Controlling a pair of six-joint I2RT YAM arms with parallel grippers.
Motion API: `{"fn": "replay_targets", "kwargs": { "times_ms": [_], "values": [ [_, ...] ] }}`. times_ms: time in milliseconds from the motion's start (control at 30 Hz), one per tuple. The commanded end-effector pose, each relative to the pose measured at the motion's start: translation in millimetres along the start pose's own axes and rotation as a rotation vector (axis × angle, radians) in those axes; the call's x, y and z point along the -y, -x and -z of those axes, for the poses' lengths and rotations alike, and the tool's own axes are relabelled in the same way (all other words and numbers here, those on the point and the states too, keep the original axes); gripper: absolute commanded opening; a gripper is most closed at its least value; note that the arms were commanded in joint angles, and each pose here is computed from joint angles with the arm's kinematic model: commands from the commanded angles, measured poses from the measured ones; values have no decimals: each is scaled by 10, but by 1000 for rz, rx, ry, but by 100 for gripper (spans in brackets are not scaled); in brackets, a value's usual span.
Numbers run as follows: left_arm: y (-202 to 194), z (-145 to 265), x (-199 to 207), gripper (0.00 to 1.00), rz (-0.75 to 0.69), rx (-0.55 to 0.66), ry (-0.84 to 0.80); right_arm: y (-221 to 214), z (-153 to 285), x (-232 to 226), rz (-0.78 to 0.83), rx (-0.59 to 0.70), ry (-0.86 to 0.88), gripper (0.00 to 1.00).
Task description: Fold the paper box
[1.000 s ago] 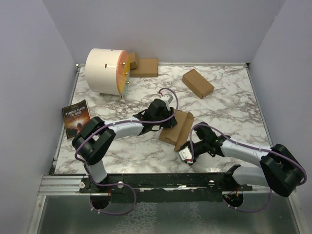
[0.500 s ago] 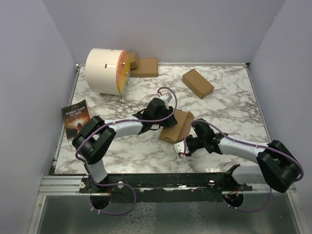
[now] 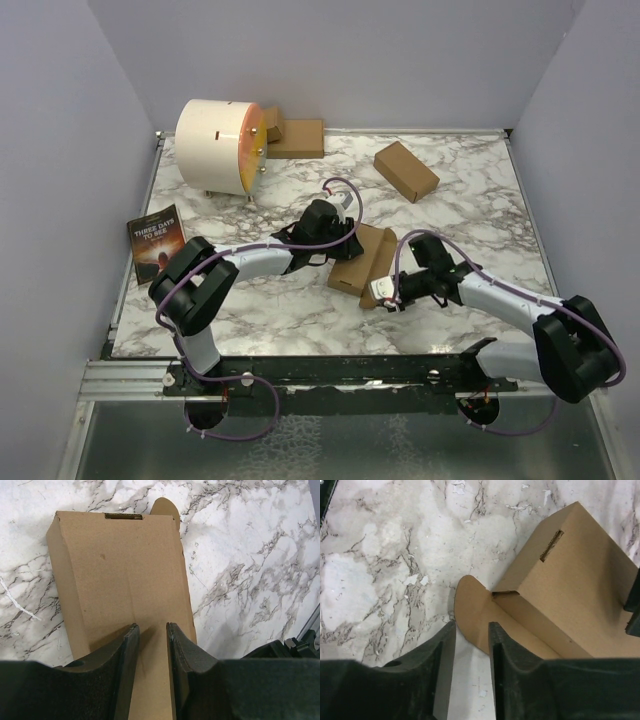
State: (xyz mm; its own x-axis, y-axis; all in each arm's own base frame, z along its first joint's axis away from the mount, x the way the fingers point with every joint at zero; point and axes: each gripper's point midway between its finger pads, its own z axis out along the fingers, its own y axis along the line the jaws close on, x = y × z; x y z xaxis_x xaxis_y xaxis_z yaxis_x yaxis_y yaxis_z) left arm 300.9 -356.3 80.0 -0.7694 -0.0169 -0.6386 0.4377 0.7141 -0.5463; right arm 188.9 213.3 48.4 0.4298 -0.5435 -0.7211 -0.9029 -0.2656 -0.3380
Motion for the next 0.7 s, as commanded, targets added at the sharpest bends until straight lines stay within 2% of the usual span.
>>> {"fn": "replay_targets", "kwargs": {
  "times_ms": [0,200,433,667],
  "values": [
    [-309,-25,-231,33,19,-105,64,81,-12,45,-17,39,-3,34],
    [-307,-34,-222,33,21,-109,58,-127,-20,382,-61,-57,-149,2],
    [-360,-51,-224,33,28,-127,50,-282,-203,443,-33,-132,-170,1],
    [-408,-82,-221,33,34,-144,38,-282,-261,654,-42,-144,-307,1]
  ]
}}
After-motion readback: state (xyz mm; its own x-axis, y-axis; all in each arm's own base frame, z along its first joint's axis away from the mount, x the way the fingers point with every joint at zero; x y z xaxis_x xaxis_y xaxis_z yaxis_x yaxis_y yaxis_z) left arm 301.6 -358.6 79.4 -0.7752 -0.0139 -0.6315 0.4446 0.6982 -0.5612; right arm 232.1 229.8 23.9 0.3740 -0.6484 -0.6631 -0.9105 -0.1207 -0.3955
